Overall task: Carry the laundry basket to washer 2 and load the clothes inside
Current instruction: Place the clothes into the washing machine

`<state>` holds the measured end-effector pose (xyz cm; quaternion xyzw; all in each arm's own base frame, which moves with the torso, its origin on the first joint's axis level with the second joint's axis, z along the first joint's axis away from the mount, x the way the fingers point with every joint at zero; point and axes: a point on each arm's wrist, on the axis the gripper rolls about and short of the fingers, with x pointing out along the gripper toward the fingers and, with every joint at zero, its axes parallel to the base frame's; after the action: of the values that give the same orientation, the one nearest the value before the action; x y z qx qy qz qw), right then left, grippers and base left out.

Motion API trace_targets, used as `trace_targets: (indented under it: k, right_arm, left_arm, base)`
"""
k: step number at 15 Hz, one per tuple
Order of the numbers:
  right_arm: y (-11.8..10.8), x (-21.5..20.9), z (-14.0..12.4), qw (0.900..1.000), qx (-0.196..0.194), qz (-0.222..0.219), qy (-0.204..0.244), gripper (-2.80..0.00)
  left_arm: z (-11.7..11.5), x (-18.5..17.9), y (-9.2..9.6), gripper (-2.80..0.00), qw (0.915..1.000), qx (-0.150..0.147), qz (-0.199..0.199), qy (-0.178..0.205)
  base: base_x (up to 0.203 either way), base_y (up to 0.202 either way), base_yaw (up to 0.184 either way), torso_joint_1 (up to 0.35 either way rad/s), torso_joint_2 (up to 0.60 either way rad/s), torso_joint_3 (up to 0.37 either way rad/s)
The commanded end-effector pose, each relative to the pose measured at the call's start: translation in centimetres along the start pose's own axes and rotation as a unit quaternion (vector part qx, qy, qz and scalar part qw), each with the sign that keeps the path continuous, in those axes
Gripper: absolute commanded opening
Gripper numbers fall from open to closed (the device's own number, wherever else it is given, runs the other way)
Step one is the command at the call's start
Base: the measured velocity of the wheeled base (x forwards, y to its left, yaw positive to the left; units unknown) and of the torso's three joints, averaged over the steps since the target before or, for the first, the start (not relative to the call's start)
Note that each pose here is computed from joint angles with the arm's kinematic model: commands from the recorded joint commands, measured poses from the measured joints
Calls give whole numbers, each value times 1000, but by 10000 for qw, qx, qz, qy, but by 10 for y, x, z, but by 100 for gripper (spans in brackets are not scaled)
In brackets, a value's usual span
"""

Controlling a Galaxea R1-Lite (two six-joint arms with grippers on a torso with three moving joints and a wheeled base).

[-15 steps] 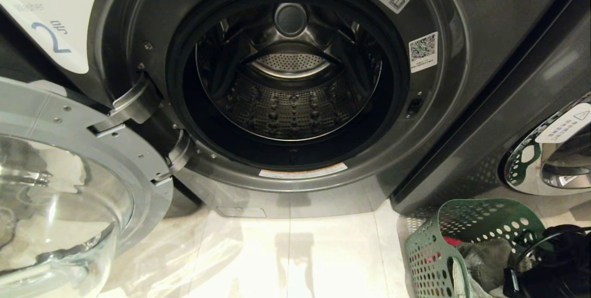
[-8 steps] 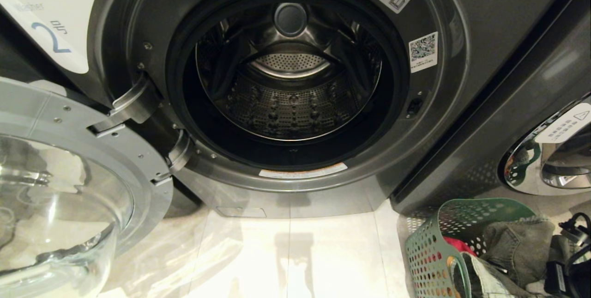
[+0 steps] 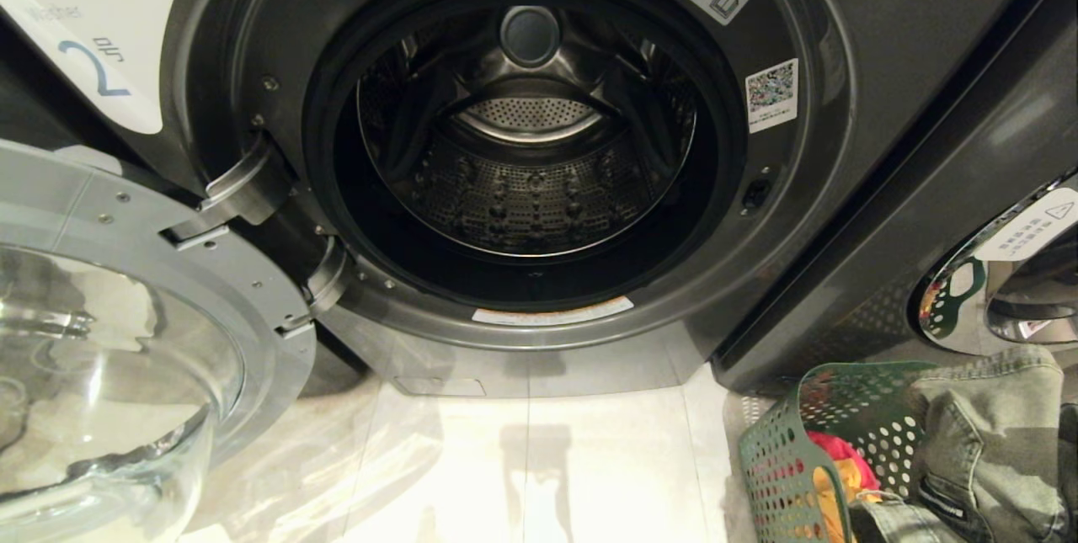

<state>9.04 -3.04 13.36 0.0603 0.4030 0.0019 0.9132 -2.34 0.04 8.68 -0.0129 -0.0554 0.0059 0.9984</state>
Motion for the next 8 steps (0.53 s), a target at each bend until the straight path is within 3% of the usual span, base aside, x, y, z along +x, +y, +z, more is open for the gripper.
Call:
trace_targets:
  k: [1,3,5,8]
  right_arm:
    - [25,-17,-2,9908,-1045,684,-524,-280]
    - [43,-23,-1,9714,-1865,1324,-636,-280]
    - [60,-34,-1,9414,-2648,1905,-853,-280]
    - [84,-52,10,9024,-3433,2302,-1220,-280]
  left_arm:
    - [-11,2,0,-280,9998,-3,9,202]
    - [-11,2,0,-280,9998,0,9,202]
    - [-11,2,0,-280,9998,-3,9,202]
    - [-11,2,0,-280,9998,-3,9,202]
  base:
    - [0,0,0,0,0,0]
    - [0,0,0,0,0,0]
    - [0,0,0,0,0,0]
    - [0,0,0,0,0,0]
